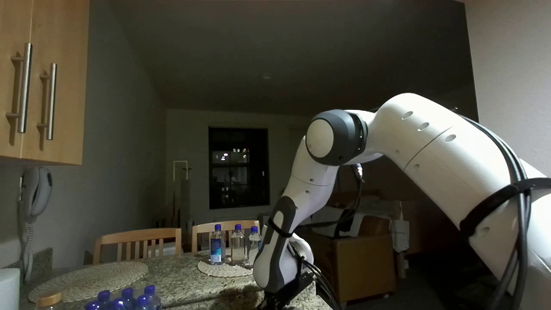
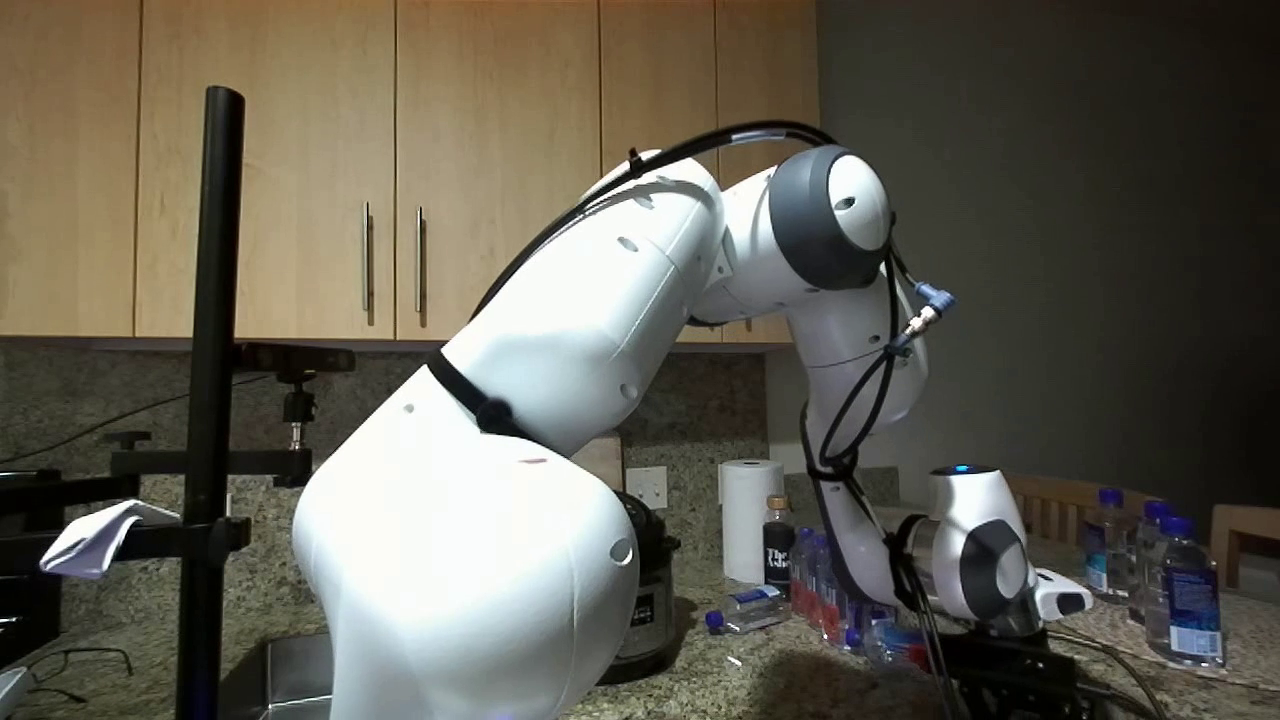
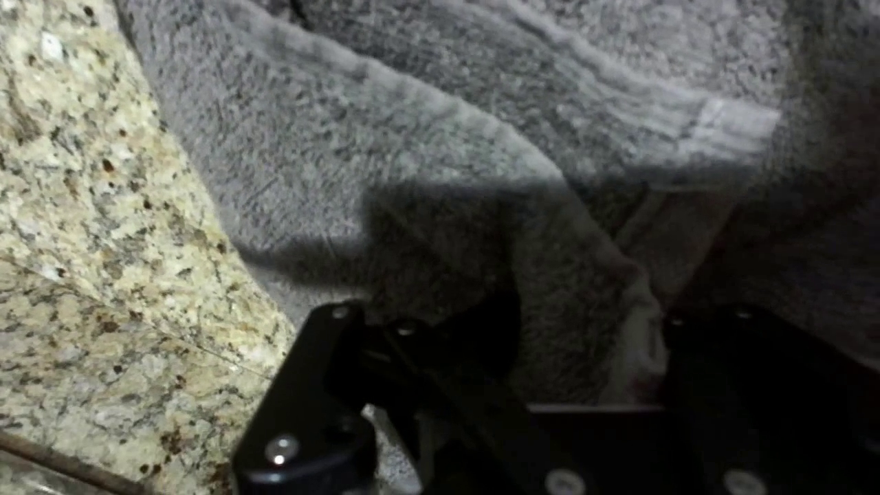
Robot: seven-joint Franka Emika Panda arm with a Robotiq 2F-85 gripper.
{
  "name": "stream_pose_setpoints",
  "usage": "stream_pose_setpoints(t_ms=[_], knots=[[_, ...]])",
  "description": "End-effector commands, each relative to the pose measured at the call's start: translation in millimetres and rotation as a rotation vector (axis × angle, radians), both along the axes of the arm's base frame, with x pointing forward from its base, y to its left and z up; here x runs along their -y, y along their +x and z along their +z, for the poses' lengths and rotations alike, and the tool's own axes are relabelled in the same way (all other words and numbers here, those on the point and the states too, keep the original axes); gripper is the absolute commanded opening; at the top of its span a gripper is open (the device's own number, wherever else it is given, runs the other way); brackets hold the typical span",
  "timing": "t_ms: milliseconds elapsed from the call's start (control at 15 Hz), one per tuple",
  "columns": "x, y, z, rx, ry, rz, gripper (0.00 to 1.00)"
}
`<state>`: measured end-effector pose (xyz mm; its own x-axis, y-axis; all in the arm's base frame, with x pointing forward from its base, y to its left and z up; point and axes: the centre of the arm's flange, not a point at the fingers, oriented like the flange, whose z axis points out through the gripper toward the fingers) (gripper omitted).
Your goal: Pick up the grey towel and slightly move it to the left.
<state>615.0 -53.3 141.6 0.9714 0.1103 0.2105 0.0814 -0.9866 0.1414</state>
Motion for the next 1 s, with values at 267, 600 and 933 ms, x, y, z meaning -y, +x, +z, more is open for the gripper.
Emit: stream_pose_setpoints(t_ms=[267, 600, 933], knots=[[-37.8, -43.2, 75.4, 0.119, 0.035, -0.016, 0.09], [-48.5, -54.3, 134.2, 0.201, 0.091, -0.008, 0.10], [-61.4, -55.0, 189.2, 0.268, 0.114, 0.011, 0.09]])
